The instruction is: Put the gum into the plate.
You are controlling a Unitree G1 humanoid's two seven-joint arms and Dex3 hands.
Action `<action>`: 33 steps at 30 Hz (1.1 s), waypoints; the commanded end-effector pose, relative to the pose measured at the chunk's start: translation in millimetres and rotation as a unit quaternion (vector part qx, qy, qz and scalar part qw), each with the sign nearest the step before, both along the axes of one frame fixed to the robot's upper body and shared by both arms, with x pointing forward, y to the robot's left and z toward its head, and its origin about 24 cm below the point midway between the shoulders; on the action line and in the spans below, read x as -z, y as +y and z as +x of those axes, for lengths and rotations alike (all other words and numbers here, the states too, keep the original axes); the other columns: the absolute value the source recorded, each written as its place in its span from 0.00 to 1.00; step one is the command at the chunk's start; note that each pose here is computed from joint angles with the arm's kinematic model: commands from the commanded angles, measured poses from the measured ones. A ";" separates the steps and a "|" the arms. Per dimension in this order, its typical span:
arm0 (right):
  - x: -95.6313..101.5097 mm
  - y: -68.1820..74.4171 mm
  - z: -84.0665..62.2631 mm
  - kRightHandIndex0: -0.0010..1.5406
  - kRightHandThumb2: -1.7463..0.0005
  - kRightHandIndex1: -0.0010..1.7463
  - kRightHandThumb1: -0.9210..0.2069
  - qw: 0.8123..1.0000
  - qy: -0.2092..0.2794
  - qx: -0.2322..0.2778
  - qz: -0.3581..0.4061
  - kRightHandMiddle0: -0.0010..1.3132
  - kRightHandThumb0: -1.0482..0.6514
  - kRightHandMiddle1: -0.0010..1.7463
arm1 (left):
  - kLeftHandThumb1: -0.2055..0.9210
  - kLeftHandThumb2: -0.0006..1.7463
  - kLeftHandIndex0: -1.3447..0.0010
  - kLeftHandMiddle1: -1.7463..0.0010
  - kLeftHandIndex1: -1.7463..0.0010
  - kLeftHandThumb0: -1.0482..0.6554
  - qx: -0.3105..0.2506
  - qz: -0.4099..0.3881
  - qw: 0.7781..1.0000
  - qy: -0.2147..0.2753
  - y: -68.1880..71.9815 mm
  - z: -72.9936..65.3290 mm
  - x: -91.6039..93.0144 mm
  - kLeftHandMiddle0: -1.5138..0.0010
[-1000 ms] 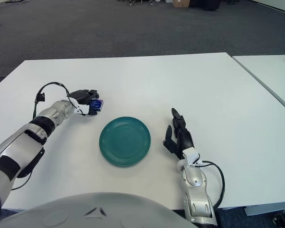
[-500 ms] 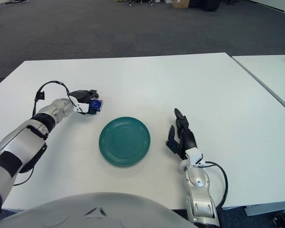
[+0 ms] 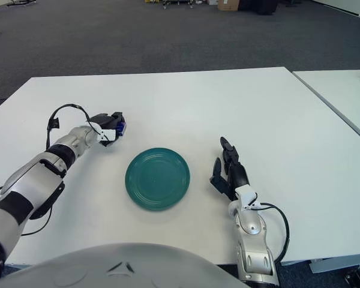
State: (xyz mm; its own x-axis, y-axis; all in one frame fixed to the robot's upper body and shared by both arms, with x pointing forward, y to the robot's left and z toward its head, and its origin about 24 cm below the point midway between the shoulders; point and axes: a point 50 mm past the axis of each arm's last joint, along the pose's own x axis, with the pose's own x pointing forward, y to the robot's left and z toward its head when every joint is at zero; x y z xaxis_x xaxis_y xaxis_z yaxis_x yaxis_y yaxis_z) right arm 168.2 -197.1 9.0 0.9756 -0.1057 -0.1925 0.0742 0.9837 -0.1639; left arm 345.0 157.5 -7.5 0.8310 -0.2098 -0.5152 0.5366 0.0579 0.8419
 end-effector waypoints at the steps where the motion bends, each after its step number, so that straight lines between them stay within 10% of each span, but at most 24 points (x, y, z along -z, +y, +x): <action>1: 16.3 -8.4 -11.3 0.06 0.40 0.01 0.00 0.998 0.059 0.012 0.003 0.00 0.13 0.15 | 0.54 0.68 0.64 0.54 0.00 0.39 -0.011 0.021 0.986 0.164 7.6 -43.1 50.8 0.75; 3: 16.2 -9.1 -10.2 0.06 0.40 0.01 0.00 0.998 0.056 0.012 0.004 0.00 0.13 0.16 | 0.54 0.69 0.66 0.23 0.00 0.52 -0.010 0.011 0.985 0.171 4.8 -39.6 47.0 0.73; 9: 15.4 -10.3 -7.6 0.07 0.40 0.01 0.00 0.999 0.049 0.014 0.009 0.00 0.13 0.18 | 0.42 0.79 0.60 0.03 0.00 0.61 -0.004 -0.010 0.984 0.177 3.0 -34.0 39.8 0.65; 12: 14.9 -10.0 -6.9 0.08 0.40 0.01 0.00 0.999 0.046 0.015 0.010 0.00 0.13 0.19 | 0.34 0.80 0.56 0.16 0.00 0.61 -0.005 -0.027 0.986 0.165 3.0 -33.1 38.1 0.51; 23: 14.7 -10.5 -3.8 0.09 0.41 0.01 0.00 0.999 0.042 0.024 0.013 0.00 0.15 0.22 | 0.27 0.87 0.57 0.08 0.00 0.62 -0.010 -0.073 0.991 0.115 13.3 -18.0 16.4 0.47; 33: 15.2 -9.5 -1.1 0.09 0.41 0.01 0.00 0.999 0.042 0.020 0.011 0.00 0.15 0.24 | 0.32 0.84 0.61 0.08 0.00 0.62 0.032 -0.123 0.992 0.014 28.3 16.4 -52.9 0.49</action>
State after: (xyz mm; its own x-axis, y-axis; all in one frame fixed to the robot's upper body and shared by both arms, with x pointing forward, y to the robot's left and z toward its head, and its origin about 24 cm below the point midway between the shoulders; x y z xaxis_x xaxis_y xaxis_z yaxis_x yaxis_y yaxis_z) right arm 174.0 -204.8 9.7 0.9752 -0.1288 -0.1798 0.1026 0.9836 -0.1481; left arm 356.0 176.3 26.8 0.7897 -0.3612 -0.4959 0.5914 0.2333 0.7719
